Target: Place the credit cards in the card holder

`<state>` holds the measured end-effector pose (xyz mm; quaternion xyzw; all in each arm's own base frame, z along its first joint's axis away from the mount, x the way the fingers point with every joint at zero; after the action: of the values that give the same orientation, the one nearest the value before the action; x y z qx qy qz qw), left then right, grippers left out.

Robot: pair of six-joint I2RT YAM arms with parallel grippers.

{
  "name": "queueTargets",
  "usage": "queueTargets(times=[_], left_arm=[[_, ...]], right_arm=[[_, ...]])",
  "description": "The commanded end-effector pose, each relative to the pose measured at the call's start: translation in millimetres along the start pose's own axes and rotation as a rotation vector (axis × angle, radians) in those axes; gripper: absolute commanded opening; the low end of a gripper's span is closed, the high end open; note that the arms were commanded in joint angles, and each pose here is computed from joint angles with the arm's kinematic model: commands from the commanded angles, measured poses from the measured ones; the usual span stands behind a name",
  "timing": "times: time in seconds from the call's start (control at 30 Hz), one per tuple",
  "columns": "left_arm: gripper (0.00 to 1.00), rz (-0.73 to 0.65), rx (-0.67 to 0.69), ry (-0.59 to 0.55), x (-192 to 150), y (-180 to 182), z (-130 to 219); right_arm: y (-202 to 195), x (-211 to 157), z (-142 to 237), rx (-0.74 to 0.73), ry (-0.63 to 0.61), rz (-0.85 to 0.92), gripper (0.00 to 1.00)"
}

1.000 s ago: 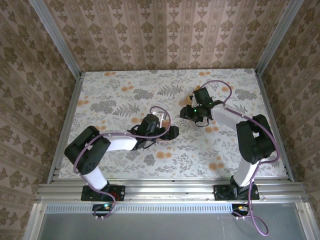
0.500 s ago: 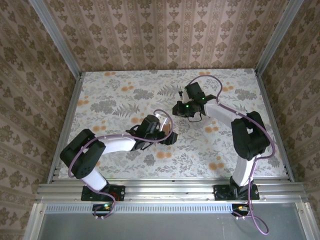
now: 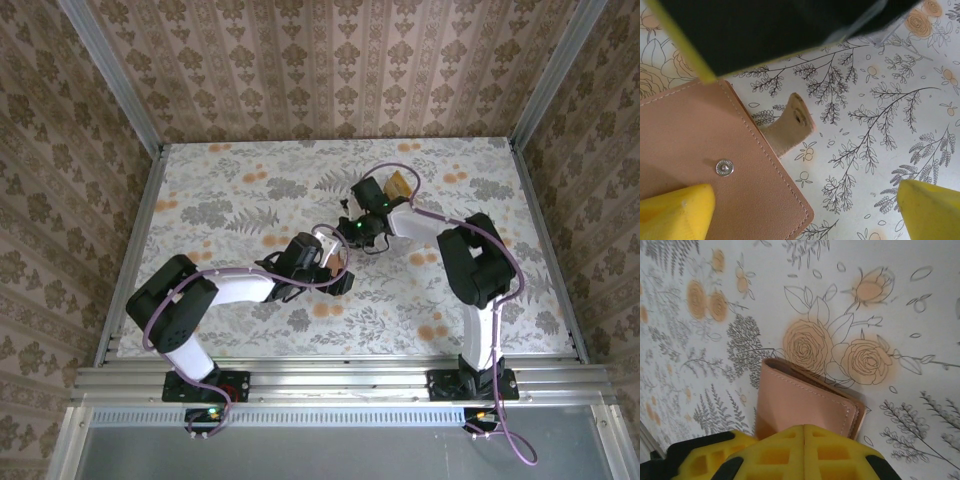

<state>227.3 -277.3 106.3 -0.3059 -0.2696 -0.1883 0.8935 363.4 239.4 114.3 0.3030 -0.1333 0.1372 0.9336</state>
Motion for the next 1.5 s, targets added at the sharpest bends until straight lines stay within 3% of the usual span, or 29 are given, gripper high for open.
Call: queueTargets(times=[0.0, 0.17, 0.3, 0.47, 0.57, 0.73, 1.47], left_arm=[[0.96, -0.025, 0.001, 0.004, 4.6, -4.6, 0.7], [1.00, -0.007, -0.010, -0.067, 22.2, -11.4, 29.7], [1.00, 0.057, 0.032, -0.123, 30.1, 4.7, 59.5], [1.00, 0.132, 0.225, -0.066, 31.9, 40.9, 84.1], [1.00, 0.103, 0.319, 0.022, 29.9, 51.3, 81.9], [1.00, 0.083, 0.359, 0.094, 21.1, 60.2, 68.1], [1.00, 0.079, 0.364, 0.172, -5.2, 71.3, 37.8]], right_arm=[[-2.7, -9.9, -15.9, 0.000, 0.041, -0.010, 0.06], [-10.0, -15.6, -20.3, -0.028, 0.051, -0.017, 0.06], [-13.3, -18.8, -21.6, -0.048, 0.061, -0.018, 0.06], [-18.2, -24.6, -23.2, -0.071, 0.071, -0.021, 0.06], [-19.6, -25.8, -23.7, -0.076, 0.072, -0.026, 0.06], [-20.9, -26.1, -25.2, -0.082, 0.075, -0.028, 0.06], [-22.2, -24.3, -25.5, -0.097, 0.086, -0.032, 0.05]])
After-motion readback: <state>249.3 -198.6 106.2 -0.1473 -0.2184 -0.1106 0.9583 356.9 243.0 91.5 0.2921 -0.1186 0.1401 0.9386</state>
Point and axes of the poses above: each hand's point on the last joint's axis, 136 mm out from that joint toward the fingers, its own z axis back along the fingers, its own y axis along the line the jaws close on, x = y × z, the point moved 8 cm from there along z, back along the fingers, and after that the axes turned 12 degrees about z, right-handed, at the moved point
